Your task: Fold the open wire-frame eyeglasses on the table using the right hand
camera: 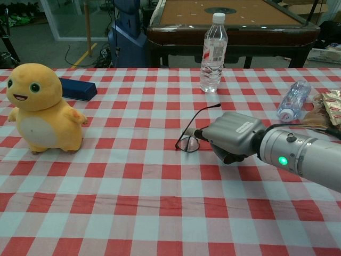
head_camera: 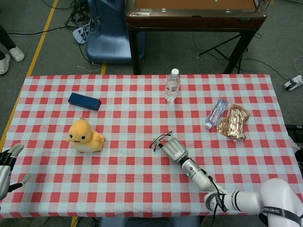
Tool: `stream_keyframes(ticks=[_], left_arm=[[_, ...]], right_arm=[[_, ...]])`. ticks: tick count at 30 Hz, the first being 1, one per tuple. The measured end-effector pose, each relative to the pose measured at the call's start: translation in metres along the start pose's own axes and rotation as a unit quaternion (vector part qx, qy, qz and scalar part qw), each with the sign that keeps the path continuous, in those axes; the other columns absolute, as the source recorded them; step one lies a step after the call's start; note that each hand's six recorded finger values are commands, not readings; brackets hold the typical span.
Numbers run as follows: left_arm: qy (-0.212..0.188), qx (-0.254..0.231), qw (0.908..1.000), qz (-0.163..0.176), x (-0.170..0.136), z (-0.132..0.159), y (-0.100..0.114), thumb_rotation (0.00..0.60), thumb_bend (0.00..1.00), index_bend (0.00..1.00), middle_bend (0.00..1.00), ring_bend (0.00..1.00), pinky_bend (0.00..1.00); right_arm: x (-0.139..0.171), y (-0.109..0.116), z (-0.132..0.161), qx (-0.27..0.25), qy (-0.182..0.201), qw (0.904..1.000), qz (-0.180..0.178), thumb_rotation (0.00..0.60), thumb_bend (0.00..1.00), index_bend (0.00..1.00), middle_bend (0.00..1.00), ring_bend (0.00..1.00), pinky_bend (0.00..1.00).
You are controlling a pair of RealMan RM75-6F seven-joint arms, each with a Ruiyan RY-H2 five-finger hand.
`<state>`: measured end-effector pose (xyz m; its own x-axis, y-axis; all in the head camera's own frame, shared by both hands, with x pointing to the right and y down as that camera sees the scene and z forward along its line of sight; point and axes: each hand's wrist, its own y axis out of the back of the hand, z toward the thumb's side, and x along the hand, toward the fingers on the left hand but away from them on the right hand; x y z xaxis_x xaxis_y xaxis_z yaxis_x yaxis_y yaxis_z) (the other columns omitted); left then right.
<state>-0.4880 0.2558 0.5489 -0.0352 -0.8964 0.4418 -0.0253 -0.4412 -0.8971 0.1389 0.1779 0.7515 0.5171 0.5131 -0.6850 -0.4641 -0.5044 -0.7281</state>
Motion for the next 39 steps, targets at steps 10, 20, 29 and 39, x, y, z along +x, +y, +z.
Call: stream_keyframes(ticks=[10, 20, 29, 39], left_arm=[[0.0, -0.001, 1.0, -0.002, -0.001, 0.0, -0.001, 0.6, 0.26, 0.11, 0.1, 0.14, 0.14], [-0.002, -0.004, 1.0, 0.001, 0.0, 0.001, 0.001, 0.6, 0.26, 0.11, 0.1, 0.14, 0.14], [-0.012, -0.005, 0.9999, 0.004, 0.003, 0.007, 0.003, 0.6, 0.26, 0.11, 0.1, 0.14, 0.14], [-0.016, -0.004, 0.9999, 0.002, 0.004, 0.011, 0.003, 0.6, 0.26, 0.11, 0.1, 0.14, 0.14]], right_arm=[[-0.003, -0.01, 0.005, -0.018, 0.003, 0.9998, 0.0, 0.6, 1.0, 0.0, 1.0, 0.96, 0.96], [0.005, 0.003, -0.008, -0.051, -0.01, 0.9985, -0.021, 0.6, 1.0, 0.0, 1.0, 0.96, 0.96], [0.021, 0.019, -0.039, -0.072, -0.048, 0.9952, -0.045, 0.6, 1.0, 0.0, 1.0, 0.96, 0.96], [0.056, 0.051, -0.064, -0.067, -0.064, 0.9907, -0.099, 0.6, 1.0, 0.0, 1.0, 0.96, 0.96]])
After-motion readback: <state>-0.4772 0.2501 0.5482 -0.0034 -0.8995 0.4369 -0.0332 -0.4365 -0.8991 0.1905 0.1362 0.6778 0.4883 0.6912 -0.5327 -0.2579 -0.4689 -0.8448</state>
